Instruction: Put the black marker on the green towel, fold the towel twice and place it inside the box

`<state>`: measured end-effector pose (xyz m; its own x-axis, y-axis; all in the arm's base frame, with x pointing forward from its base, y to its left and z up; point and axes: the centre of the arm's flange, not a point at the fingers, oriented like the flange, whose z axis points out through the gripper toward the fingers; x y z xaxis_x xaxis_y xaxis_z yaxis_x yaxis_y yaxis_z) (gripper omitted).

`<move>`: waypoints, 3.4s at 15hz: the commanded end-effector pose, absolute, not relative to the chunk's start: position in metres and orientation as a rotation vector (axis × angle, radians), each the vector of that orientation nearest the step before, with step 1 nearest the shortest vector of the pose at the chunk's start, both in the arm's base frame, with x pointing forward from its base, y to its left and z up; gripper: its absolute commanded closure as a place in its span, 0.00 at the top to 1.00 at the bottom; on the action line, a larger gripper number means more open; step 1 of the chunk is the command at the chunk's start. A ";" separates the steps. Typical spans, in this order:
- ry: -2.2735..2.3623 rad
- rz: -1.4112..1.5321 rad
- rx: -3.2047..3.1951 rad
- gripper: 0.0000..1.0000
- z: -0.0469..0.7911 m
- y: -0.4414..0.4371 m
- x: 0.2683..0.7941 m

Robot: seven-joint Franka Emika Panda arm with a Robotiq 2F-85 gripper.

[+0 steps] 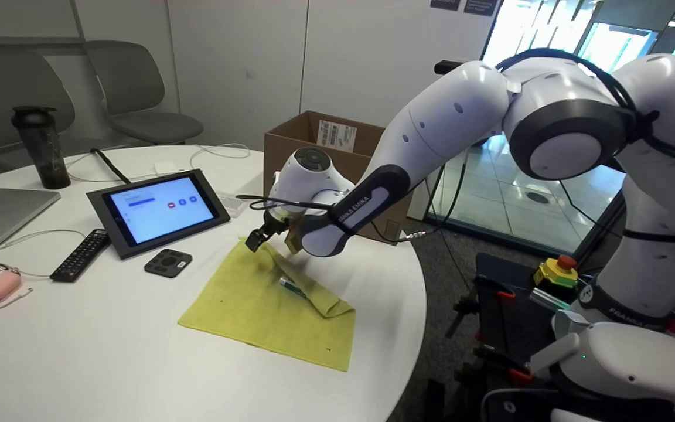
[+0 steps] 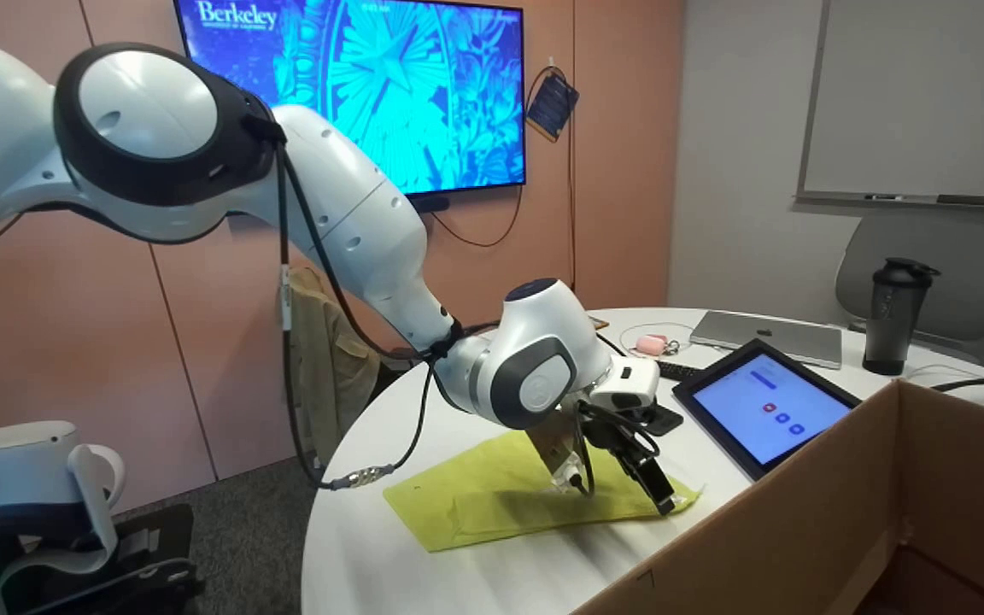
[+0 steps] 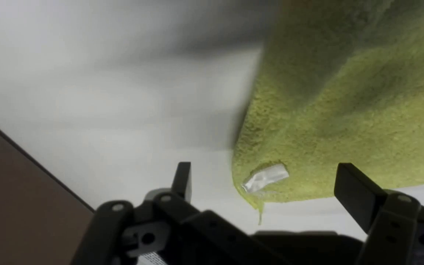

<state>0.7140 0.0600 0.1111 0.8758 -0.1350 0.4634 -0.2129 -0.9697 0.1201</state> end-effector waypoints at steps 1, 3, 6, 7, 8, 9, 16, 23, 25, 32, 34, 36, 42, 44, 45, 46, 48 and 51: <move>-0.292 0.655 2.876 1.00 0.097 0.060 0.733; -0.290 0.614 2.895 1.00 0.090 0.060 0.733; -0.287 0.555 2.941 1.00 0.081 0.063 0.734; -0.293 0.537 2.959 1.00 0.077 0.063 0.735; -0.305 0.524 2.971 1.00 0.074 0.063 0.737; -0.314 0.512 2.981 1.00 0.073 0.063 0.739; -0.335 0.446 3.025 0.74 0.074 0.059 0.746; -0.304 0.431 3.035 0.23 0.084 0.065 0.748; -0.289 0.430 3.047 0.14 0.088 0.070 0.747; -0.244 0.450 3.076 0.14 0.102 0.087 0.742; -0.230 0.466 3.078 0.14 0.109 0.092 0.738; -0.218 0.486 3.082 0.14 0.119 0.097 0.734; -0.159 0.524 3.109 0.14 0.153 0.116 0.727; -0.111 0.519 3.137 0.14 0.160 0.129 0.721; -0.073 0.507 3.148 0.14 0.161 0.139 0.717; -0.032 0.488 3.165 0.14 0.159 0.150 0.713; 0.048 0.446 3.192 0.14 0.151 0.176 0.703; 0.137 0.383 3.230 0.14 0.136 0.213 0.688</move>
<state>0.7068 0.1901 0.1353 0.9659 0.0112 0.2587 0.0359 -0.9952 -0.0908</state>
